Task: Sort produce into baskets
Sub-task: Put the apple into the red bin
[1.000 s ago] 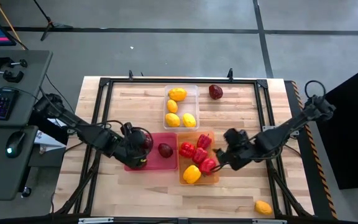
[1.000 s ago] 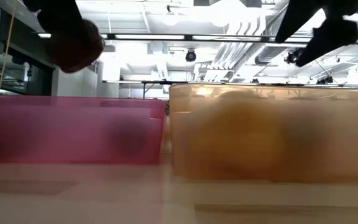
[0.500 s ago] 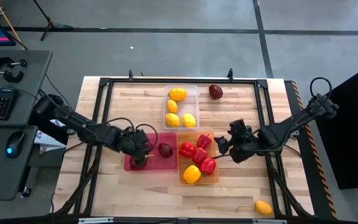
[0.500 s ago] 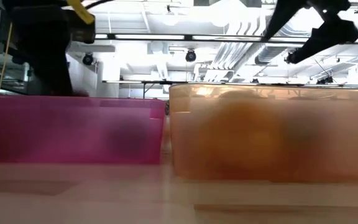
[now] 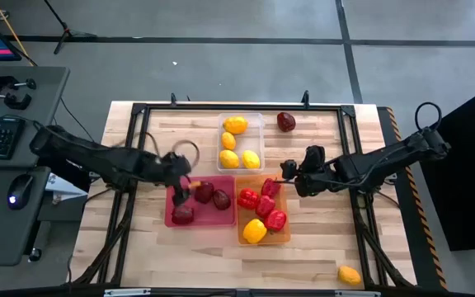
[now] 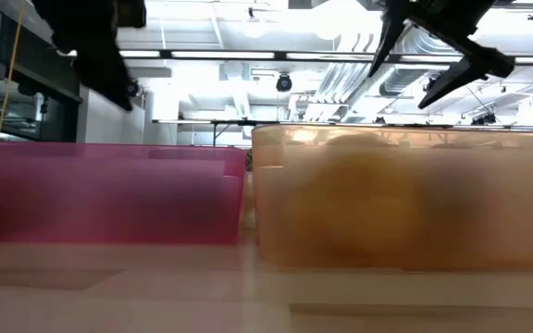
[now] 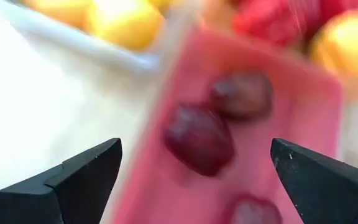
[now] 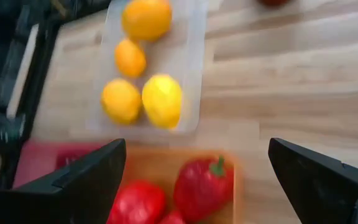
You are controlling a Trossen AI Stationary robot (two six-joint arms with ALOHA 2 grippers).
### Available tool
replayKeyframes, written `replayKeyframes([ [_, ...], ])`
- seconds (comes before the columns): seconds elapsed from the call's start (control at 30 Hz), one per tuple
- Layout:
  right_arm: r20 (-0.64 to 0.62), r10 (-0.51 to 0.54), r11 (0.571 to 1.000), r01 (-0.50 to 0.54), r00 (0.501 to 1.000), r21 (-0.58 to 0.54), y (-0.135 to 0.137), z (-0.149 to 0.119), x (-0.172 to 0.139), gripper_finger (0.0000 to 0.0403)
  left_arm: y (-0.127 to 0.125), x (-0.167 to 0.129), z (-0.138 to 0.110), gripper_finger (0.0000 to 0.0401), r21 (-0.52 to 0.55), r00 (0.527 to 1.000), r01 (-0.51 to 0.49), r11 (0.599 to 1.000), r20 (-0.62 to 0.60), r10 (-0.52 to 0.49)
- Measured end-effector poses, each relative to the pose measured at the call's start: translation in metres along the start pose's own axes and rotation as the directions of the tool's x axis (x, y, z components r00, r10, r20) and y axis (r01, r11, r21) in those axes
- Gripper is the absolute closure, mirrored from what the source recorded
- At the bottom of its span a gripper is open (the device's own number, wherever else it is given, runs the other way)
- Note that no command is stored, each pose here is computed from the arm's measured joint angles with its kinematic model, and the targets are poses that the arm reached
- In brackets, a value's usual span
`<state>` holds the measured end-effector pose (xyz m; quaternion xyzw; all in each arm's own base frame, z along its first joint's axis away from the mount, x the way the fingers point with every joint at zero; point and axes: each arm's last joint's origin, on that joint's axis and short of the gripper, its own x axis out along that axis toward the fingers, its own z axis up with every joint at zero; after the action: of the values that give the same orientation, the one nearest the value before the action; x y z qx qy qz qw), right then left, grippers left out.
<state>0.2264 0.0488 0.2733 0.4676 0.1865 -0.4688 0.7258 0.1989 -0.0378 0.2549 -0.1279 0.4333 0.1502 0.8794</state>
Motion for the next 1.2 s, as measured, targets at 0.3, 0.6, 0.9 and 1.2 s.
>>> replayKeyframes([
  [0.3,0.117,-0.202,0.965,0.177,0.972,0.193,-0.011,0.042,0.027,0.0020,0.050,-0.037,0.017,0.0004,-0.253,0.956,-0.102,0.962,0.242,0.165],
  [0.6,0.070,-0.113,0.992,0.117,0.991,-0.050,-0.018,0.154,0.097,0.0020,0.100,-0.011,0.052,0.0004,-0.464,0.929,-0.094,0.881,0.277,0.245],
  [0.9,-0.101,-0.136,0.983,0.122,0.986,-0.138,-0.065,0.203,0.163,0.0020,0.131,0.017,0.055,0.0004,-0.686,0.954,-0.097,0.721,0.144,0.265],
  [1.2,-0.119,-0.225,0.936,0.181,0.967,-0.300,-0.077,0.199,0.199,0.0020,0.141,0.029,0.056,0.0004,-0.744,0.949,-0.133,0.655,0.096,0.301],
])
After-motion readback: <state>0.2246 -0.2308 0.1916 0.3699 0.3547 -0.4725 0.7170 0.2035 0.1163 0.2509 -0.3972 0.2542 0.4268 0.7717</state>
